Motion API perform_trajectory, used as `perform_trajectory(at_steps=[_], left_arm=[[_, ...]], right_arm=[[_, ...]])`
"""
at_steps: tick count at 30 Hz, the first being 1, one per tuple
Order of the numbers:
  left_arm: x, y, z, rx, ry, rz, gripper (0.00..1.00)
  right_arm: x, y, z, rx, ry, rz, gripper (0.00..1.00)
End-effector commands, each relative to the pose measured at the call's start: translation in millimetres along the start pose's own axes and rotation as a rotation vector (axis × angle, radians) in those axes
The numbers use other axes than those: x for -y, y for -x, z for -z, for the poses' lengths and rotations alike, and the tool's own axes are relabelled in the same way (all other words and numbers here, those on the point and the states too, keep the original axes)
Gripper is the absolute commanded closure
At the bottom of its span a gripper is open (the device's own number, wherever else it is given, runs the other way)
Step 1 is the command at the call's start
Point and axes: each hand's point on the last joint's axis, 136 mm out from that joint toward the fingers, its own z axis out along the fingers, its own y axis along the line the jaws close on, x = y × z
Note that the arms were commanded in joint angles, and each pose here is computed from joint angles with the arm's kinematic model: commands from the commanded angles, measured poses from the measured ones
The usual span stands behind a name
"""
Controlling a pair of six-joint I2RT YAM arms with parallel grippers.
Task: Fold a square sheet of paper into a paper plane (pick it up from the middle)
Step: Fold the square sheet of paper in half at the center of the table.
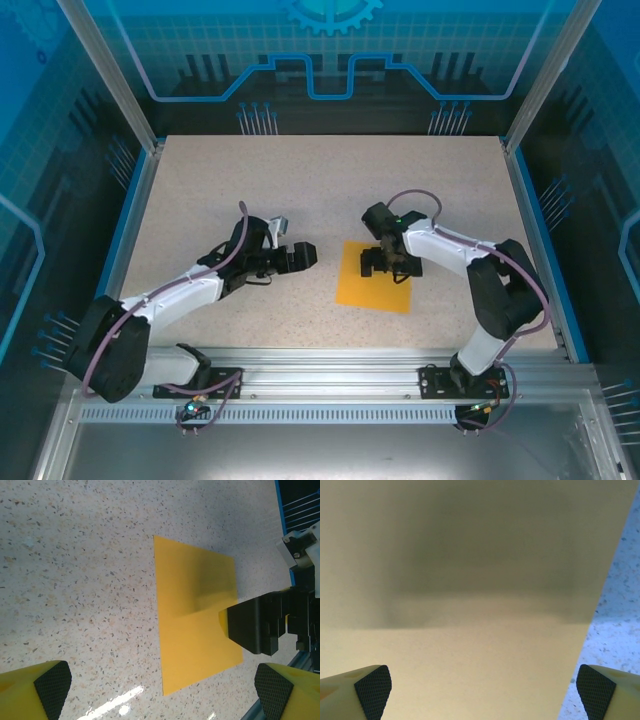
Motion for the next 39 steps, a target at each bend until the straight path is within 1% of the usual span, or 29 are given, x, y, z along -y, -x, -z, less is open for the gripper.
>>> perform_trajectory(at_steps=[1,9,18,27,39], left_arm=[[5.3,12.3,-2.4,0.038,0.006,-0.005,0.02],[2.7,14.2,-4.5,0.039,0.022,-0.002,0.02],[-0.4,12.5,-5.2,0.036,0.034,-0.001,0.02],[-1.3,11.9,-8.3,0.026,0.035,0.011,0.02],[-2.3,9.8,-11.3,0.008,0.037,0.020,0.02]], right_arm=[[-4.7,-2.2,3.4,-0.017,-0.034,0.032,0.01],[-15.4,-2.3,2.1,-0.040,0.048,-0.025,0.01],[0.2,-9.5,2.5,-0.051,0.015,-0.105,0.01],[-8.4,-12.2,-2.6,-0.069,0.056,-0.112,0.00],[-13.3,-16.2,-13.4,-0.100,0.058,-0.098,0.00]])
